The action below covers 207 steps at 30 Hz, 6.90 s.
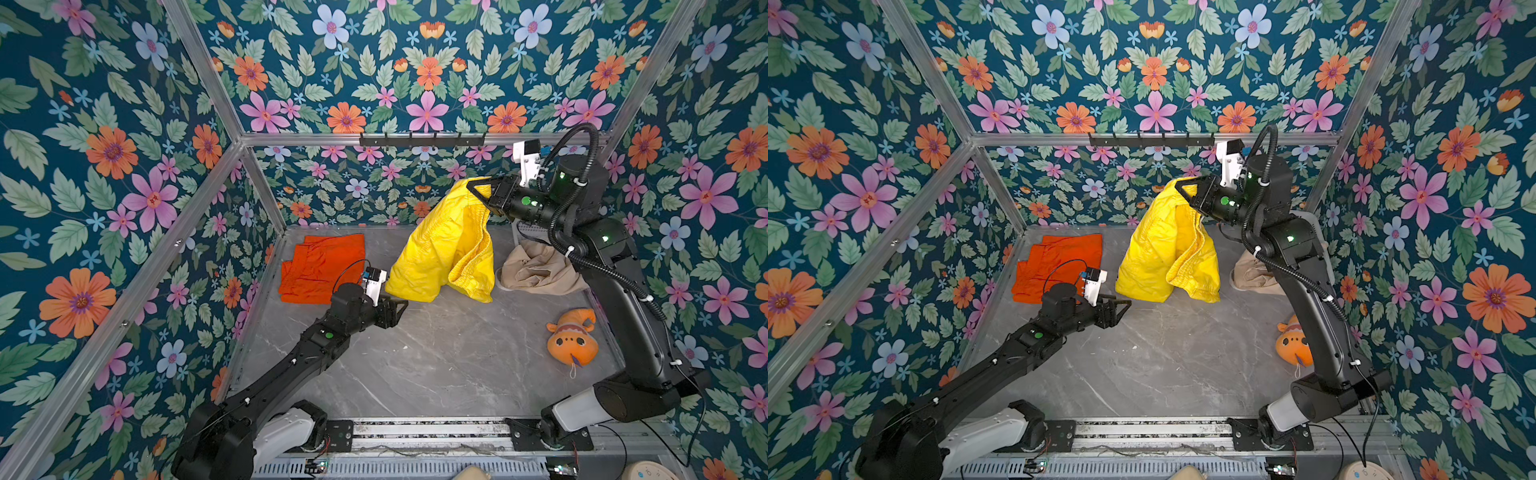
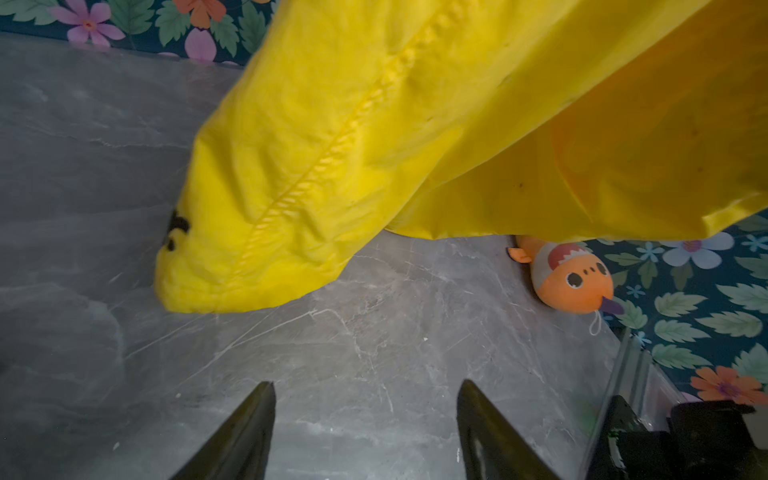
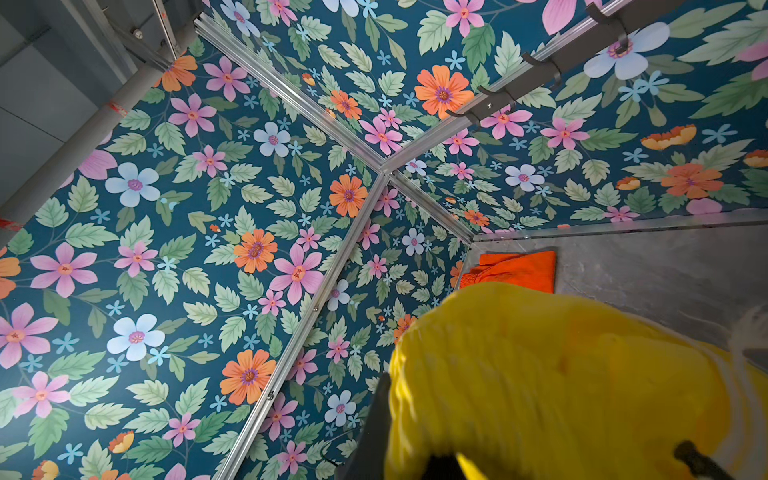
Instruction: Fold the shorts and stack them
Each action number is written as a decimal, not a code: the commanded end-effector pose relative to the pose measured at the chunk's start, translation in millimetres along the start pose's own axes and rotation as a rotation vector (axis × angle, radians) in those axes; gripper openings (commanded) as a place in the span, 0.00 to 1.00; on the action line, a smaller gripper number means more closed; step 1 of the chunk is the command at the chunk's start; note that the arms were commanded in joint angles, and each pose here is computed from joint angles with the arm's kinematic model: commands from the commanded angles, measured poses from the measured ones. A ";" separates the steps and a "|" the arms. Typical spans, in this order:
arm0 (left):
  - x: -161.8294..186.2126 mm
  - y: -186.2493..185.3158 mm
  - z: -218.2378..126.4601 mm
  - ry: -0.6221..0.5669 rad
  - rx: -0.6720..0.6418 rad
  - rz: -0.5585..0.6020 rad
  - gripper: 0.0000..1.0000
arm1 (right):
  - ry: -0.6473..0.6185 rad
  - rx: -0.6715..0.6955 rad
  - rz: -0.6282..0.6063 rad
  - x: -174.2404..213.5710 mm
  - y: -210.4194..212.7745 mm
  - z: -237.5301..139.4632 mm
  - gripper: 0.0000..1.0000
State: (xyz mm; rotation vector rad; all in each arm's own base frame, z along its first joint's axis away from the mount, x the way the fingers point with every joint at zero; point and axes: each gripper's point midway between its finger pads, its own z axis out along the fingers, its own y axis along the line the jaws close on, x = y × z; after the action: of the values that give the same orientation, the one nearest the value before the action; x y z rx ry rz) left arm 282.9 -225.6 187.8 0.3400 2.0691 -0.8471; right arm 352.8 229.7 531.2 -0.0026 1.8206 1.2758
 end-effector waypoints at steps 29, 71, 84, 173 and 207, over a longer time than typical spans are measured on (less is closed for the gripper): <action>26.1 42.8 28.2 -0.115 0.113 -0.195 0.68 | 0.039 -0.052 -0.025 5.1 19.9 -11.5 0.00; -4.0 -4.6 -4.7 -0.394 0.476 -0.182 0.16 | 0.009 -0.119 0.017 -24.9 50.7 -37.7 0.00; -16.8 14.4 -32.0 -0.270 0.320 -0.182 0.00 | -0.130 0.058 0.150 -70.2 -49.6 -73.2 0.00; -88.1 159.8 -131.8 0.087 -0.565 0.227 0.00 | 0.426 0.179 0.383 154.4 -183.5 -43.2 0.00; -133.0 149.1 -125.9 0.261 -0.700 0.471 0.00 | 0.590 0.521 0.951 366.0 -240.4 -137.5 0.00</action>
State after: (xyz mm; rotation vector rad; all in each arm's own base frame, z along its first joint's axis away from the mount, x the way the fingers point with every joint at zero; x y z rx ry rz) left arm 324.5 -25.4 253.2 0.5306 2.3431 0.1047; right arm 147.3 182.7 117.2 0.8967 2.7962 1.4304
